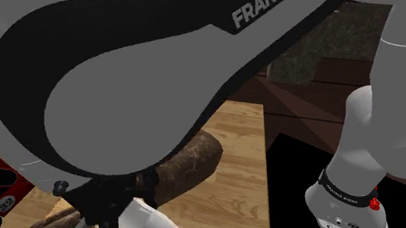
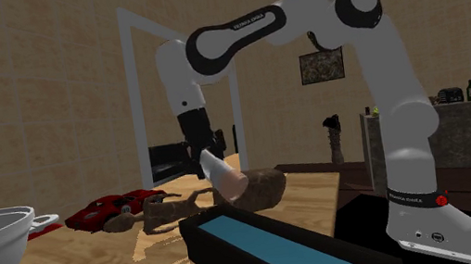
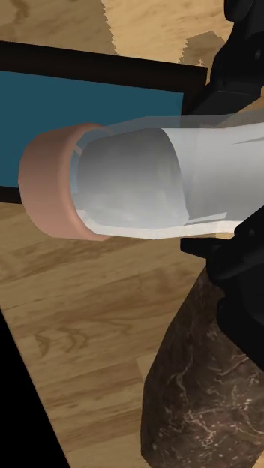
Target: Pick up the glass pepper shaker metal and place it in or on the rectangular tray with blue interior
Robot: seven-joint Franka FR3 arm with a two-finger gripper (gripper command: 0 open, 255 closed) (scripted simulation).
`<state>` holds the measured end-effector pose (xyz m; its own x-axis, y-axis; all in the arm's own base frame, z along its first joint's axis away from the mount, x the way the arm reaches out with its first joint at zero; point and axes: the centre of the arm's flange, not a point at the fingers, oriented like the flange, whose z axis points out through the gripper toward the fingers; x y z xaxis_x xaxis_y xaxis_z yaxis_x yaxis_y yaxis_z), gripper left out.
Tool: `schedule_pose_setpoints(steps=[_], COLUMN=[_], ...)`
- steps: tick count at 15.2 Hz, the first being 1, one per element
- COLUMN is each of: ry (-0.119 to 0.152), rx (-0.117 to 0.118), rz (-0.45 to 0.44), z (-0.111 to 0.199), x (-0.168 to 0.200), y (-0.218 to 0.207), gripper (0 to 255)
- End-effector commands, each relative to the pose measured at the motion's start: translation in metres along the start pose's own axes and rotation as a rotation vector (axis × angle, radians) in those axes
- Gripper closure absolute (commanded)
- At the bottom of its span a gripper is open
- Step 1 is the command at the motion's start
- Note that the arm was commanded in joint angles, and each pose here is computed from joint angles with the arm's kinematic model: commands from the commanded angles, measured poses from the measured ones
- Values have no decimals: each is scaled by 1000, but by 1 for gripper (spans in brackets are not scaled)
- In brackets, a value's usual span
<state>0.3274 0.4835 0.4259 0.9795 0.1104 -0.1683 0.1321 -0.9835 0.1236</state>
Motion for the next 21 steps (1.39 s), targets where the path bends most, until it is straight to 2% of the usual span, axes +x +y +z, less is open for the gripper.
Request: schedule_pose_setpoints(steps=[1,13,21], ry=[0,0,0], rx=[0,0,0], rz=[2,2,2], z=[2,24,65], x=[-27,-185,-178], y=[-5,-50,-55], gripper=[255,255,255])
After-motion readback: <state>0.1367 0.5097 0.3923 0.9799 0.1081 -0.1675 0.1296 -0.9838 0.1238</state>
